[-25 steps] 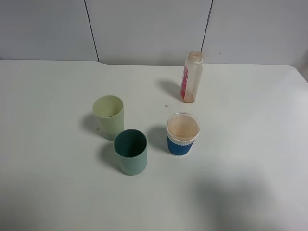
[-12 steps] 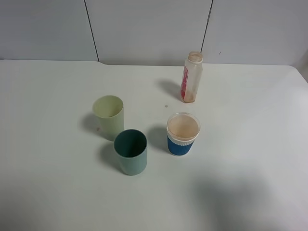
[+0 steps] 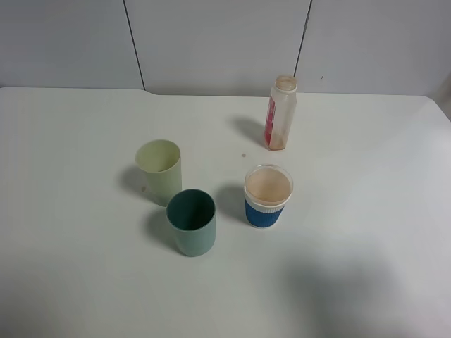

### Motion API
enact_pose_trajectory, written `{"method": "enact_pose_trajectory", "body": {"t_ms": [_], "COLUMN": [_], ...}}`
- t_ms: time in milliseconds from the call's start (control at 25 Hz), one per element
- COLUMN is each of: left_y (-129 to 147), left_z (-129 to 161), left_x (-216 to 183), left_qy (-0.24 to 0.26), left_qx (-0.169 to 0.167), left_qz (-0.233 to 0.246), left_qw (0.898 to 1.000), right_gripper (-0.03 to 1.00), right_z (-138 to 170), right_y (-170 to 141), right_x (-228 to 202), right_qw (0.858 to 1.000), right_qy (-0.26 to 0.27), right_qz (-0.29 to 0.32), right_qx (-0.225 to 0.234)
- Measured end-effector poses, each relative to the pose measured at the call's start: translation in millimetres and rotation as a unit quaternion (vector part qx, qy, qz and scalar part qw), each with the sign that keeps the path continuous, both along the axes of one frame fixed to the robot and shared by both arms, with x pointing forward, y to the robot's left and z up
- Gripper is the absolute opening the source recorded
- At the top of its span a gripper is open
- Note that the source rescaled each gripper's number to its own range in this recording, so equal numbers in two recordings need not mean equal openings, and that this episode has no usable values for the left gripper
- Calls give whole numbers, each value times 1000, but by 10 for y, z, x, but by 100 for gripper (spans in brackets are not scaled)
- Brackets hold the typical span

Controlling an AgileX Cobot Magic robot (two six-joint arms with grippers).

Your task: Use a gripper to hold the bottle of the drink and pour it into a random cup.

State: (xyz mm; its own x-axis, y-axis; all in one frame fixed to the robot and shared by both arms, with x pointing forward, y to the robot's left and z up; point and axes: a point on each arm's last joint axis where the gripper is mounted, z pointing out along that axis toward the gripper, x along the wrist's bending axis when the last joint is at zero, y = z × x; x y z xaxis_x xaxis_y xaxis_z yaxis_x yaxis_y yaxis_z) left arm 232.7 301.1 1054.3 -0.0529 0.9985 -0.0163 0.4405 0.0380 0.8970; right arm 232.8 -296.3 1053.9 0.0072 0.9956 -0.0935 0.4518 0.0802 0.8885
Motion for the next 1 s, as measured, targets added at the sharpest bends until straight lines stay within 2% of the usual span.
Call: {"method": "enact_pose_trajectory", "body": {"t_ms": [1000], "left_y": [0], "left_z": [0], "left_x": [0], "left_qy": [0], "left_qx": [0], "left_qz": [0], "left_qw": [1000], "right_gripper": [100], "right_z": [0], "right_y": [0], "right_x": [0], "right_qw": [1000], "right_qy": [0], "right_qz": [0], "right_qx": [0]}}
